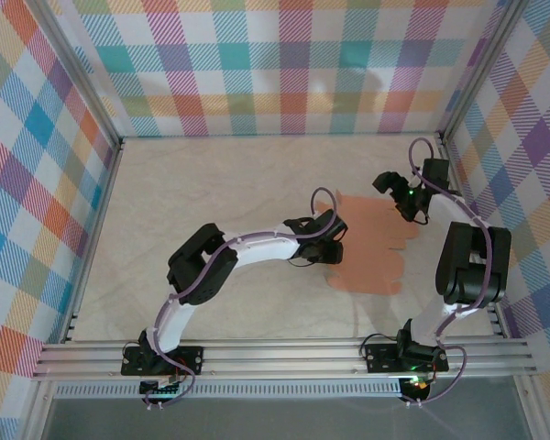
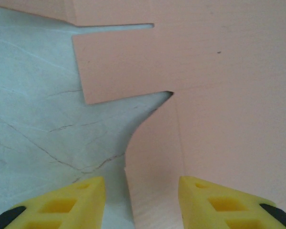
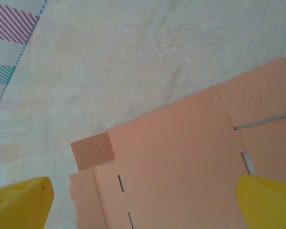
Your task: Fold the paper box
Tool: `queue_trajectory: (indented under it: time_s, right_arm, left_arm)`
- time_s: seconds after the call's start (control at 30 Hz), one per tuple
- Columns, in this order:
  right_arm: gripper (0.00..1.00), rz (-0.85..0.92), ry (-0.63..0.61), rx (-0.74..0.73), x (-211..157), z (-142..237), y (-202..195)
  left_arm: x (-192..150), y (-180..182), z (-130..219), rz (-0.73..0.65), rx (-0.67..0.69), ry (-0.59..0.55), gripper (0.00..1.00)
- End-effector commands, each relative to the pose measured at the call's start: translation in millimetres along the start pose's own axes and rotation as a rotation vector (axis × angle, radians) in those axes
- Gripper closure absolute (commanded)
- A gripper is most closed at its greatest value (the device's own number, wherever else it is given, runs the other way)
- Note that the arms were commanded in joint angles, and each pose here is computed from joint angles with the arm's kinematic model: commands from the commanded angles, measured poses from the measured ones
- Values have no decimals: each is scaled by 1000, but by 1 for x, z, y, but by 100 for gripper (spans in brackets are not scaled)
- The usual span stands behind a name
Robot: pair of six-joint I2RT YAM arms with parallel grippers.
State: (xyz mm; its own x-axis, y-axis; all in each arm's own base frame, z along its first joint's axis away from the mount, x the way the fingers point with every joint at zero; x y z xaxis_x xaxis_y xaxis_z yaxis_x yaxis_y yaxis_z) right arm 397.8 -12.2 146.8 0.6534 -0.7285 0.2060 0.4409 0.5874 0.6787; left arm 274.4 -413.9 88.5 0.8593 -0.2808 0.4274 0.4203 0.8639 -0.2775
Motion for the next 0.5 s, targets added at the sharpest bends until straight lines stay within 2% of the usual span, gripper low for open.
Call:
queue_trajectory:
  time_s: [0.0,0.23,0.37,0.47]
  right_arm:
    - [2,16,-9,43,-2,9,9]
    - [2,17,-4,44,-1,8,10]
    - [2,16,1,45,-2,6,8]
    - [2,15,1,46,-2,6,8]
  left_arm:
    - [1,2,-6,28,13,29,58]
    - [-1,-7,-11,57,-63,49,70]
    - [1,-10,-12,65,-94,48,80]
    - [2,-7,-11,67,-90,43,92]
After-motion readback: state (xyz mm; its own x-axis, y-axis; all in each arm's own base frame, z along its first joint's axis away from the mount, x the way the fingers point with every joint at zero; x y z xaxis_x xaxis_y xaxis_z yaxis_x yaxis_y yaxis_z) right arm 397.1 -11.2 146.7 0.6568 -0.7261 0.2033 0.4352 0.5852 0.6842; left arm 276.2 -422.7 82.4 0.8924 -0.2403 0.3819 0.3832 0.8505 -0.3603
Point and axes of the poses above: each hand's point on the last joint's axis, 136 mm out from that joint toward the fingers, its own z axis back along the fingers, its own y axis along the line the jaws close on, x = y × z, the point moved 6 cm from there along z, back along the fingers, and after that the axes turned 10 degrees about -z, right-handed, at the moved point
